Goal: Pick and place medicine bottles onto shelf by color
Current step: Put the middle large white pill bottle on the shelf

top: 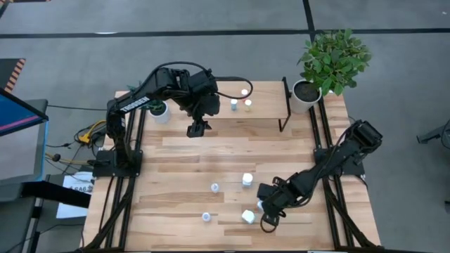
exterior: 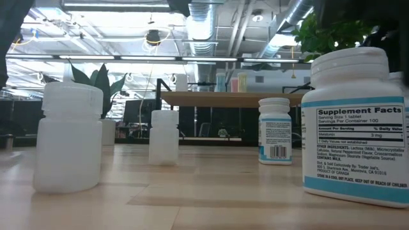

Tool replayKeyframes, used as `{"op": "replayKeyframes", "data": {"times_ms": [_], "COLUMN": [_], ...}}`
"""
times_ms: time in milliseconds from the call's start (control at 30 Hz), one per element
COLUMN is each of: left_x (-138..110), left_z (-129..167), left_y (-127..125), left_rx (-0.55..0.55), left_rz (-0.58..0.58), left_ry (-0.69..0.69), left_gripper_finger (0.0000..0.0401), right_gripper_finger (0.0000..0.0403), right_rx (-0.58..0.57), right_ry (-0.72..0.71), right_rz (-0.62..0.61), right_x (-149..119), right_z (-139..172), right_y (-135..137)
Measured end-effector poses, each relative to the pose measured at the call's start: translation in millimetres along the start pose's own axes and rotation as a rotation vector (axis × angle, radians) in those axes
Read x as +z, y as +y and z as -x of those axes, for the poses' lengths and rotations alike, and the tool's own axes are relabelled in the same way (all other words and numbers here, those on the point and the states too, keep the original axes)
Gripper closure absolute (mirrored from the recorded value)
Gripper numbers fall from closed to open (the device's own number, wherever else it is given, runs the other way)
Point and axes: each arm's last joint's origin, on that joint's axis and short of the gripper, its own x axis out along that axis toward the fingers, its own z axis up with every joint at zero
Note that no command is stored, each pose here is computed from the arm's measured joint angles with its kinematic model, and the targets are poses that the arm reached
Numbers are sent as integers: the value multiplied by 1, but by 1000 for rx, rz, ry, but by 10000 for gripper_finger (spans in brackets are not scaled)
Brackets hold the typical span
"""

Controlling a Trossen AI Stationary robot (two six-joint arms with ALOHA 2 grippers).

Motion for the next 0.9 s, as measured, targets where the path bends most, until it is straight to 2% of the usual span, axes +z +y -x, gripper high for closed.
{"op": "replayKeyframes", "data": {"times_ms": [400, 567, 767, 900], "left_x": [0, 0, 0, 0], "left_z": [0, 0, 0, 0], "left_y": [0, 0, 0, 0], "left_rx": [0, 0, 0, 0], "left_rz": [0, 0, 0, 0], "left_ry": [0, 0, 0, 0], "left_gripper_finger": [163, 163, 163, 163], "right_gripper_finger": [170, 188, 228, 224], "right_rx": [-26, -58, -113, -146], "right_ry": [-38, -82, -61, -34], "right_rz": [-183, -260, -316, -304], "right_x": [25, 33, 32, 25], "right_z": [-1, -1, 1, 4], "right_y": [-18, -25, -32, -32]}}
